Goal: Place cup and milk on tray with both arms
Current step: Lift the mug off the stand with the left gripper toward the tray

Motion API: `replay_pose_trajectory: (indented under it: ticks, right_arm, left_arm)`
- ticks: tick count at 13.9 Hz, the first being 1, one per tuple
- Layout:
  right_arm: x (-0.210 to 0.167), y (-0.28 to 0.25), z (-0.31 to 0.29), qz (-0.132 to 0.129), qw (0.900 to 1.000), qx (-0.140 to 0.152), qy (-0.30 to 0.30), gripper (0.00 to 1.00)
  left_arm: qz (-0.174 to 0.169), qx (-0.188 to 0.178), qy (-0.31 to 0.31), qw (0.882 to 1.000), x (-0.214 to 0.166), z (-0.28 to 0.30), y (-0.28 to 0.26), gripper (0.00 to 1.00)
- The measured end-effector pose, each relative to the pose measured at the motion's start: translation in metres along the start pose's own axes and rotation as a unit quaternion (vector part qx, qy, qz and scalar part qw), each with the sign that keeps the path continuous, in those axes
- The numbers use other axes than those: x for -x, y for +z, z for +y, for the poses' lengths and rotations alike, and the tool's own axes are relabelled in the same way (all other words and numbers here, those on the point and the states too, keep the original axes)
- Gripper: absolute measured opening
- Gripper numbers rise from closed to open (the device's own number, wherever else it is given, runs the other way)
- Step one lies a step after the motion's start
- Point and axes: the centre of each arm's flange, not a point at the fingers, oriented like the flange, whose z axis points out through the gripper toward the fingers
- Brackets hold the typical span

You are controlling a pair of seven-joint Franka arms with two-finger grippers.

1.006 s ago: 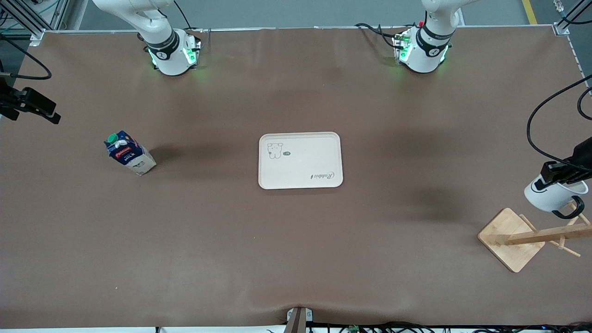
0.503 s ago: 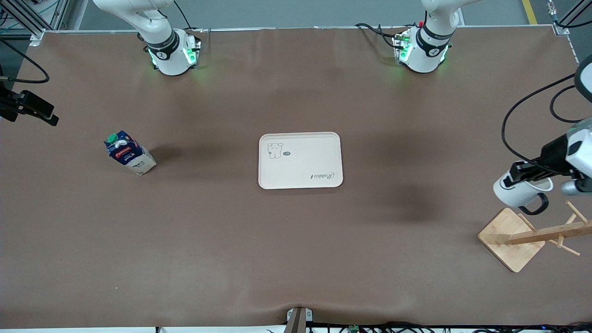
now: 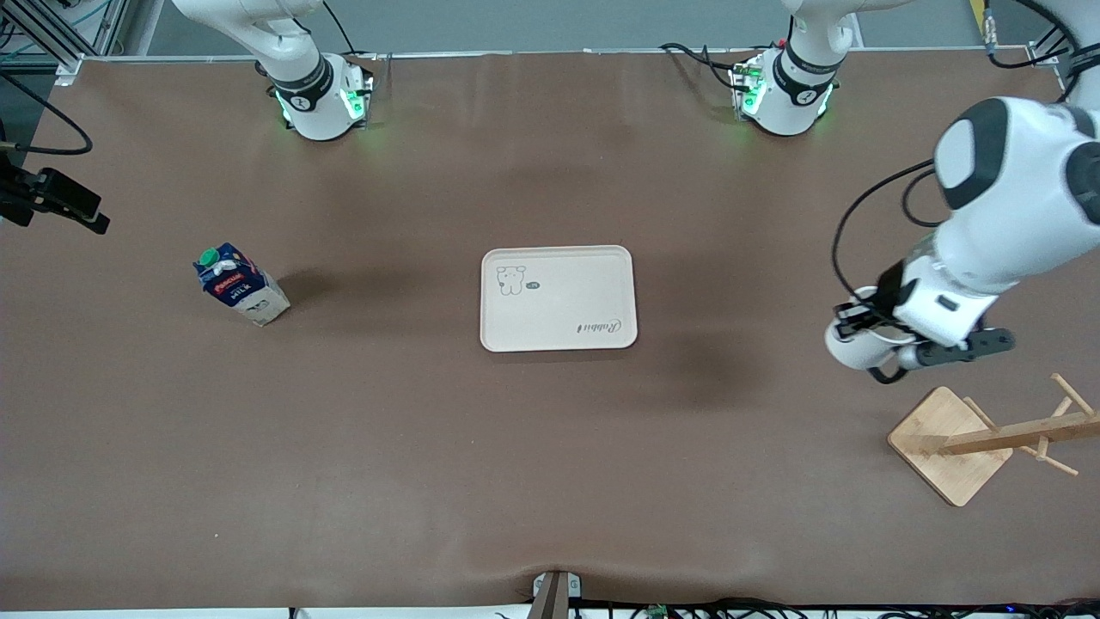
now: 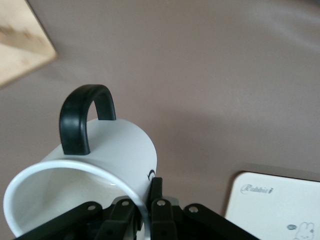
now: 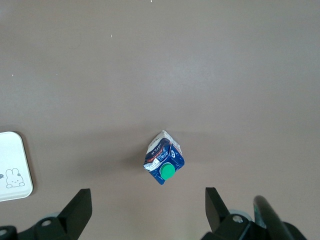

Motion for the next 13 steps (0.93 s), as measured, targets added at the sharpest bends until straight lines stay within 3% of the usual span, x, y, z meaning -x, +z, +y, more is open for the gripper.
replay_pose_trajectory:
  ticks: [8, 13]
  right_arm:
    - [0.000, 0.000, 0.000, 0.000, 1.000, 0.000, 0.000, 1.00]
    - [-0.009, 0.010, -0.001, 0.001, 1.000, 0.002, 0.000, 1.00]
  left_arm:
    - [-0.043, -0.035, -0.034, 0.998, 0.046, 0.126, 0.086, 0.07]
    - [-0.073, -0.050, -0.040, 0.995, 0.064, 0.169, 0.142, 0.07]
